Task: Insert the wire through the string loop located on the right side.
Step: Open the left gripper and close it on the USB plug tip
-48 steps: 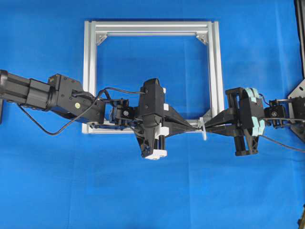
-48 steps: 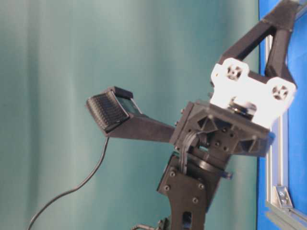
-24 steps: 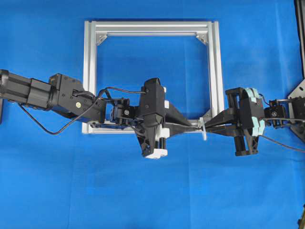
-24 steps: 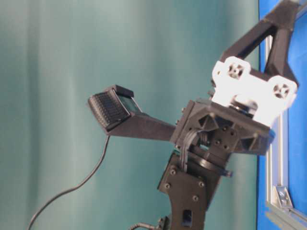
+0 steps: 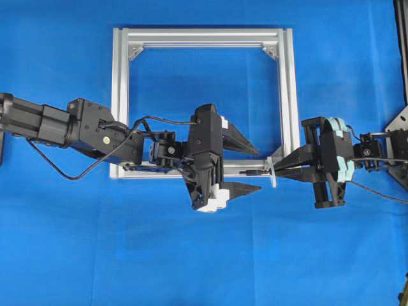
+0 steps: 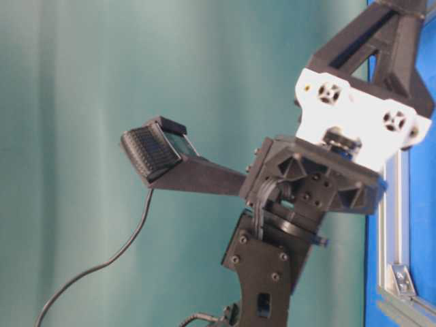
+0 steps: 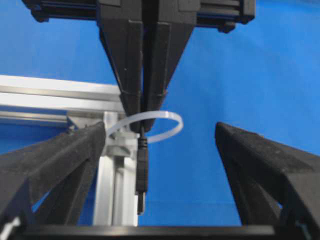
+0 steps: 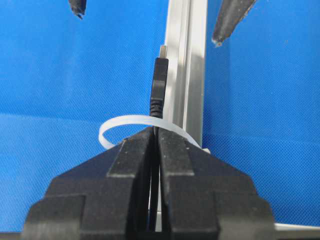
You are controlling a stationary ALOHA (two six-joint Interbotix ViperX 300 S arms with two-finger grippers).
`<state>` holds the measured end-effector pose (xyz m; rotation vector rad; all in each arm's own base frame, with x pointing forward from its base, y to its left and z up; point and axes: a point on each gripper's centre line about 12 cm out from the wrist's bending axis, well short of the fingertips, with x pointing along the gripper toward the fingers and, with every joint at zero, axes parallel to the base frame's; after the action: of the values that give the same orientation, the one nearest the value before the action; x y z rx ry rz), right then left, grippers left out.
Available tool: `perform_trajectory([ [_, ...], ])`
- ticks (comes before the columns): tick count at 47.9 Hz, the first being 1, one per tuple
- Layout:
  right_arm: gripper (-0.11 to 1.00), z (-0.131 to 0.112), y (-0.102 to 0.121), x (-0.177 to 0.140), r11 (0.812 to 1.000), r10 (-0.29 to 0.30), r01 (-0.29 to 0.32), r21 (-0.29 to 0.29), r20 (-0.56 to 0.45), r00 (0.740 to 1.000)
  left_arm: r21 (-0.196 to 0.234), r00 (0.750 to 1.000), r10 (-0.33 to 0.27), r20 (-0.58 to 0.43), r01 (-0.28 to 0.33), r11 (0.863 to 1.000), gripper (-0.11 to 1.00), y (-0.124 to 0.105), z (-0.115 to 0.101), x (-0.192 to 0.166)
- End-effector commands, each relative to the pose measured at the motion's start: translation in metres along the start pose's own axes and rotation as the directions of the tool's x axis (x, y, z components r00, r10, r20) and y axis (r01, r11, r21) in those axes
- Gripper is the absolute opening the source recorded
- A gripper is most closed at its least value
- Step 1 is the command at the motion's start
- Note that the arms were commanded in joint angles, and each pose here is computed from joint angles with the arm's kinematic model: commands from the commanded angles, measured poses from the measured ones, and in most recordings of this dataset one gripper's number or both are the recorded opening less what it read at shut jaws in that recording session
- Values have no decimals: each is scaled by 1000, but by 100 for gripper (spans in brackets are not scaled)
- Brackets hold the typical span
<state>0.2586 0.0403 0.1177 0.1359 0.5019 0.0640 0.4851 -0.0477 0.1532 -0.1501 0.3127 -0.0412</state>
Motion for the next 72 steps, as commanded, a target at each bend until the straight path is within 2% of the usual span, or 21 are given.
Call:
perform_trajectory([
  [1,-4,9,1,2,1000,4,-4,0,32,999,0,999,-5,33,5,1000,90,-1,11,2],
  [16,-4,9,2,2,1000,5,-5,-1,33,999,3,999,7,-33,-7,1000,90,4,-21,16],
  [72,-4,10,2,2,1000,5,-5,0,35,999,5,999,7,-39,-7,1000,88,4,-21,16],
])
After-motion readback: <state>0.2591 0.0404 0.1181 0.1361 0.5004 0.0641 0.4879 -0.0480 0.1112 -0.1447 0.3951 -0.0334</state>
